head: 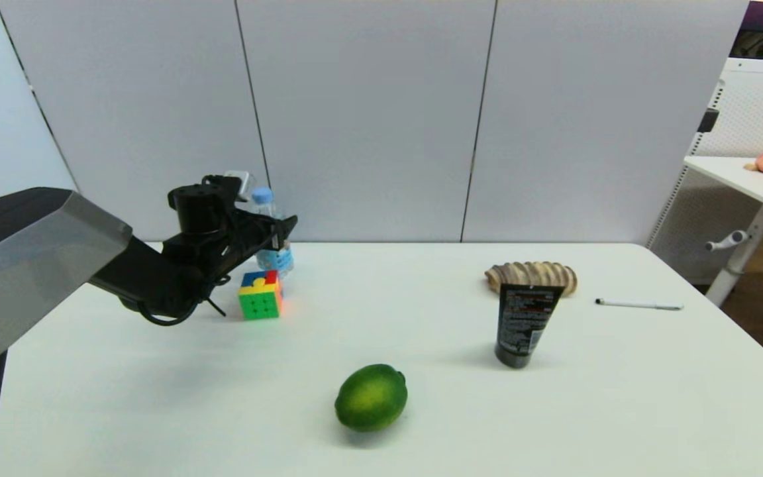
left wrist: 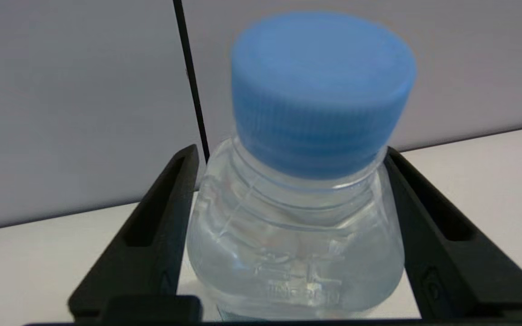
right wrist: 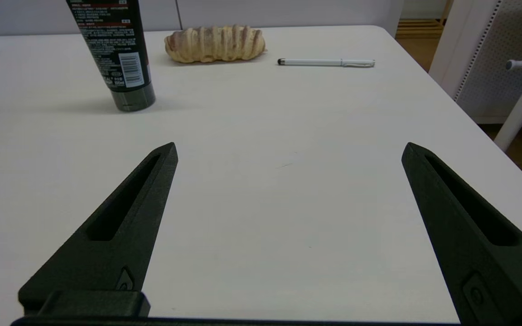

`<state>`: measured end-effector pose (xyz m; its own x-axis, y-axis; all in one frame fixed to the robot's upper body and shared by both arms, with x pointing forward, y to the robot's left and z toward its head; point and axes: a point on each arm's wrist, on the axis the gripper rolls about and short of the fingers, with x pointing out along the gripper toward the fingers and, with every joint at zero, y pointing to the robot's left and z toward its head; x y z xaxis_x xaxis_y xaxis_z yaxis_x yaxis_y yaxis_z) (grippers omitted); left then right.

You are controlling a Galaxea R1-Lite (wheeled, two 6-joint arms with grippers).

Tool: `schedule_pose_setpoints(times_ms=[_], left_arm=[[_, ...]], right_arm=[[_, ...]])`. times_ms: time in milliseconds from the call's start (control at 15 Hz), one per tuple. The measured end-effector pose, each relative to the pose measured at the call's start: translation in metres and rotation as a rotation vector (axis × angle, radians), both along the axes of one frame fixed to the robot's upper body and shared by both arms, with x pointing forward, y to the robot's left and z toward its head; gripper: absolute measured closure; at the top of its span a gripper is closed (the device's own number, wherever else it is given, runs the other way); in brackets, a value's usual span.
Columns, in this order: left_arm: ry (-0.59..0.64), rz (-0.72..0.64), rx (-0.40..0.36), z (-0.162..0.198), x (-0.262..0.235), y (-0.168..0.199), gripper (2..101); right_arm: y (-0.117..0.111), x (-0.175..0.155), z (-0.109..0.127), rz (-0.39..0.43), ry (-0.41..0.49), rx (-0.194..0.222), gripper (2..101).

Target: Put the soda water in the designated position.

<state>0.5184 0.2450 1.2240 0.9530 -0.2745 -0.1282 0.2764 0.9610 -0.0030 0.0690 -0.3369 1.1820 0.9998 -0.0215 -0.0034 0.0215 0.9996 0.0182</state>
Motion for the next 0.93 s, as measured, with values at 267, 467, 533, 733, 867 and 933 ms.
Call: schedule_pose_setpoints(times_ms=[267, 467, 533, 733, 867, 933], left_arm=[[-0.011, -0.005, 0.001, 0.017, -0.013, 0.002, 17.8], [-0.008, -0.011, 0.003, 0.046, -0.049, 0.009, 13.9], [-0.008, -0.011, 0.002, 0.06, -0.069, 0.013, 12.8], [-0.037, -0.011, -0.009, 0.095, -0.14, 0.027, 10.4], [-0.078, -0.01, -0.03, 0.11, -0.198, 0.039, 9.2], [-0.101, -0.01, -0.044, 0.113, -0.227, 0.045, 8.7]], right_arm=[[0.0, 0.0, 0.0, 0.0, 0.0, 0.0, 4.3], [0.0, 0.0, 0.0, 0.0, 0.0, 0.0, 4.3], [0.0, 0.0, 0.0, 0.001, 0.0, 0.0, 4.3], [0.0, 0.0, 0.0, 0.001, 0.0, 0.0, 4.3], [0.0, 0.0, 0.0, 0.001, 0.0, 0.0, 4.3], [0.0, 0.0, 0.0, 0.001, 0.0, 0.0, 4.3]])
